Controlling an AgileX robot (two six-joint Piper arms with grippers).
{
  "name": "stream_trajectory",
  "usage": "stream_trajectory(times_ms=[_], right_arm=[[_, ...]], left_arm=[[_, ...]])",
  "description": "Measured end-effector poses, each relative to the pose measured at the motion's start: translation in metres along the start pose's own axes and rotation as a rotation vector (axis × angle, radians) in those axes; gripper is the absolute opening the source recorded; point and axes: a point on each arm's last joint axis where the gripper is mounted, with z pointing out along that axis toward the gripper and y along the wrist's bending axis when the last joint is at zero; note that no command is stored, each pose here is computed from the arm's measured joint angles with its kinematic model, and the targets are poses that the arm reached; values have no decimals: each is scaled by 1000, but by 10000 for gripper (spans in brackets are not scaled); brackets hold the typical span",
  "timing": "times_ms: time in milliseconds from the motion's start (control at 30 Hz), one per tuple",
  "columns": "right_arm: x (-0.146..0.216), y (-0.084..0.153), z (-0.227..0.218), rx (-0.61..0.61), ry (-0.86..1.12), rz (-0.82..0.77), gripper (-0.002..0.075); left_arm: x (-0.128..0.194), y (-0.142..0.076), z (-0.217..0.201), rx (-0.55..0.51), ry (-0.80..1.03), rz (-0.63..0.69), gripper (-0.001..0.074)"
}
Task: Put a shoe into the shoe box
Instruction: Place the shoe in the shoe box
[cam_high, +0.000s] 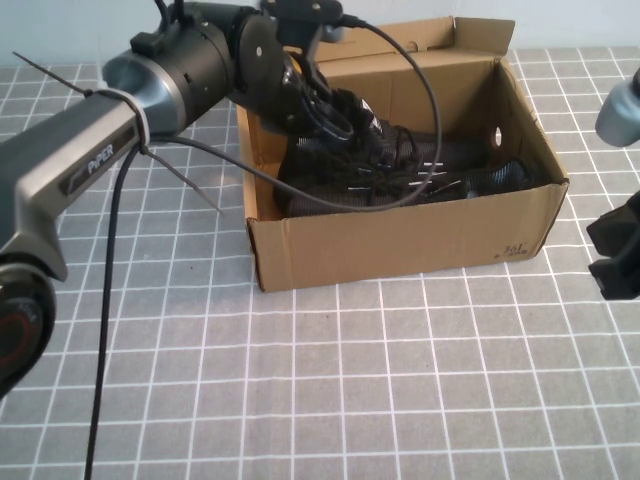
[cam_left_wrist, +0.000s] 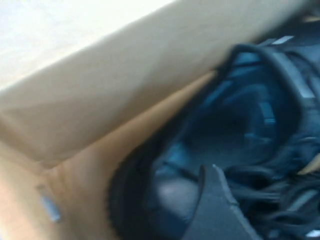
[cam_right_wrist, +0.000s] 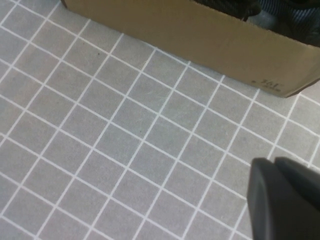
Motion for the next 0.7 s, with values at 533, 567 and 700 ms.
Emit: stream_trajectory(times_ms=[533,567,700], right_arm=[[2,1,0,-14,20,-6,-16],[2,1,0,-14,27,-7,-16],[3,1,0,-15,37,-8,-16]], left_arm=[[2,14,-3,-137,40,-45,347],[3,15,-3,-144,41,-50,347],[2,16,-3,-155,37,-67,345]])
